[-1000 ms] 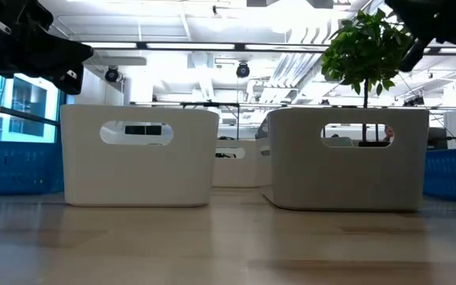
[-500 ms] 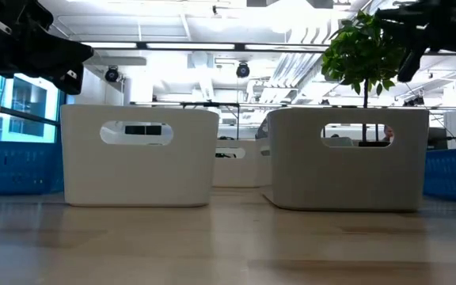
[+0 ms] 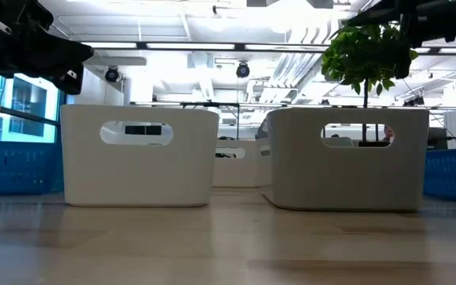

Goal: Stack baskets by color
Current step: Stack the top right gray bin on top of the other bottom gray bin

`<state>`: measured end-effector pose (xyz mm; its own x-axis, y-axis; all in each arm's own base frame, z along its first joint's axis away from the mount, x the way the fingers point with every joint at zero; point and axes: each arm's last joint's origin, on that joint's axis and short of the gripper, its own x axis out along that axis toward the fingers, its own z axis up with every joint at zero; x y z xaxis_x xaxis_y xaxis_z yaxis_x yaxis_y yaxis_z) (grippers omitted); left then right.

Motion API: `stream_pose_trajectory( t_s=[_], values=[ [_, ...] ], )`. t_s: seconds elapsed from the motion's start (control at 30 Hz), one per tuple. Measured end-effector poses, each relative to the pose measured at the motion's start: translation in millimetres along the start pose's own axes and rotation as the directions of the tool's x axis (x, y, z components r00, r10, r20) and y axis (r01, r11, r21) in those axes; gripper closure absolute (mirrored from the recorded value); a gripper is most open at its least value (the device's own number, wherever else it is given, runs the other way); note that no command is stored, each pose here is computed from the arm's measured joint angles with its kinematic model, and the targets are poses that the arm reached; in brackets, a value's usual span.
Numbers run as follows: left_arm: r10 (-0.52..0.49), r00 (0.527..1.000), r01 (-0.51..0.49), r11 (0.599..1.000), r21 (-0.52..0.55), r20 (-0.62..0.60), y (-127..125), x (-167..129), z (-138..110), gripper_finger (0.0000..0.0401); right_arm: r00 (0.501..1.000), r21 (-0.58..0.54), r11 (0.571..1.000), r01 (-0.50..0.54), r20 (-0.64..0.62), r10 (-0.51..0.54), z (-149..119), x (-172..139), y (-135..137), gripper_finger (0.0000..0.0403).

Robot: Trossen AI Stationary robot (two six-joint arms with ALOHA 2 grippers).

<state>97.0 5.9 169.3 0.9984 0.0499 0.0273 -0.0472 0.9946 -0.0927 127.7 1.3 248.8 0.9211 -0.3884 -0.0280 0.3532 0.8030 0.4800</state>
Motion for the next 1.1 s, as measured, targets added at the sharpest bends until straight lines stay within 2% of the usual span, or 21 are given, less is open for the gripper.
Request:
stream_pose_trajectory(
  t_s=[0.23,0.37,0.5,0.63,0.7,0.83,0.97,1.1],
  values=[
    [0.000,1.000,0.000,1.000,0.000,0.000,0,0,0,0.0400,0.993,-0.069,0.997,0.040,-0.111,-0.047,7,22,19,0.0112],
    [0.000,1.000,0.000,1.000,0.000,0.000,0,0,0,0.0400,0.975,-0.101,0.987,0.121,-0.174,-0.138,10,41,27,0.0112],
    [0.000,1.000,0.000,1.000,0.000,0.000,0,0,0,0.0400,0.923,-0.129,0.960,0.250,-0.266,-0.276,11,64,29,0.0112],
    [0.000,1.000,0.000,1.000,0.000,0.000,0,0,0,0.0400,0.827,-0.237,0.889,0.392,-0.333,-0.453,12,91,24,0.0112],
    [0.000,1.000,0.000,1.000,0.000,0.000,0,0,0,0.0400,0.767,-0.254,0.848,0.465,-0.363,-0.529,13,104,19,0.0112],
    [0.000,1.000,0.000,1.000,0.000,0.000,0,0,0,0.0400,0.598,-0.288,0.738,0.610,-0.444,-0.668,8,124,4,0.0112],
    [0.000,1.000,0.000,1.000,0.000,0.000,0,0,0,0.0400,0.448,-0.264,0.639,0.722,-0.525,-0.723,-3,139,-12,0.0112],
    [0.000,1.000,0.000,1.000,0.000,0.000,0,0,0,0.0400,0.356,-0.260,0.593,0.762,-0.596,-0.720,-20,149,-29,0.0112]
  ],
)
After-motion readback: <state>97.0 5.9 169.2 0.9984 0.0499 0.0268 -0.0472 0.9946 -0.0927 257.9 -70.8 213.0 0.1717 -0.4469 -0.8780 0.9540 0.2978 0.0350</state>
